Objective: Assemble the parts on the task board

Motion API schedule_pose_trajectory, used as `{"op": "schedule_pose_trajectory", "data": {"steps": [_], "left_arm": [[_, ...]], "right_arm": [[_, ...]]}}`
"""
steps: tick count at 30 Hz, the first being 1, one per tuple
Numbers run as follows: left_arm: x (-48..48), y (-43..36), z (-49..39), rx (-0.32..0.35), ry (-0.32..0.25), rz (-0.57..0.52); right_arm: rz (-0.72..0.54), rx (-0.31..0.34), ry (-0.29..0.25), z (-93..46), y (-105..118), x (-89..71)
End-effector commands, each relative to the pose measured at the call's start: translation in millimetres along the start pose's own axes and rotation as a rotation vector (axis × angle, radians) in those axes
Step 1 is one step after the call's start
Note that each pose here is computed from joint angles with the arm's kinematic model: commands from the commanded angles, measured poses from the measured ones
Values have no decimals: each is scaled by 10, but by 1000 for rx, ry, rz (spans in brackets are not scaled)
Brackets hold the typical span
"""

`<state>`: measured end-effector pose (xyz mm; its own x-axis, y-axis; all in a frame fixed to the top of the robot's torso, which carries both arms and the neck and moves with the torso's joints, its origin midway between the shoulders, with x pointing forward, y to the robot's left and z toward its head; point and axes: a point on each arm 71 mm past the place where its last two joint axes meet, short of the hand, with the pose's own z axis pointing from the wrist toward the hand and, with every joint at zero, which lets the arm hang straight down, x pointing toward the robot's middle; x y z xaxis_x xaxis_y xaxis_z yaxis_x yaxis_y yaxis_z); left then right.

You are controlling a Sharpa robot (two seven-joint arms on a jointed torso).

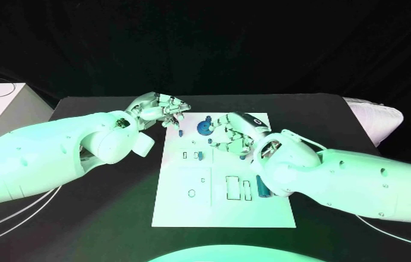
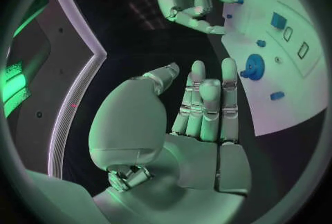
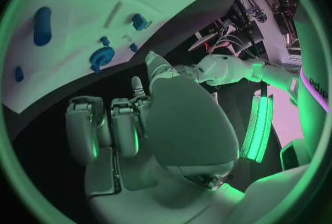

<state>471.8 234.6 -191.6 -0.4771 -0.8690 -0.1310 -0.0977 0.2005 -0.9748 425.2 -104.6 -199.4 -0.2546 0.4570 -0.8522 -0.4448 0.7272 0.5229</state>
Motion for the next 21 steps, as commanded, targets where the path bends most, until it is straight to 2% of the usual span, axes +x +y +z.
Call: {"op": "schedule_pose_trajectory", "data": {"steps": [1,6,11,15,19,21], "left_arm": [[38,59,37,-160,59,227],[85,52,115,-280,117,417],[85,10,203,-395,128,586],[88,-37,278,-437,134,687],[145,-75,368,-463,159,759],[191,-81,420,-481,190,797]], "right_arm": [[201,23,79,7,-85,-124],[272,80,32,26,-300,-476],[311,132,-47,36,-505,-801],[316,160,-87,49,-610,-945],[320,179,-108,66,-673,-1014],[322,187,-113,76,-694,-1032]]}}
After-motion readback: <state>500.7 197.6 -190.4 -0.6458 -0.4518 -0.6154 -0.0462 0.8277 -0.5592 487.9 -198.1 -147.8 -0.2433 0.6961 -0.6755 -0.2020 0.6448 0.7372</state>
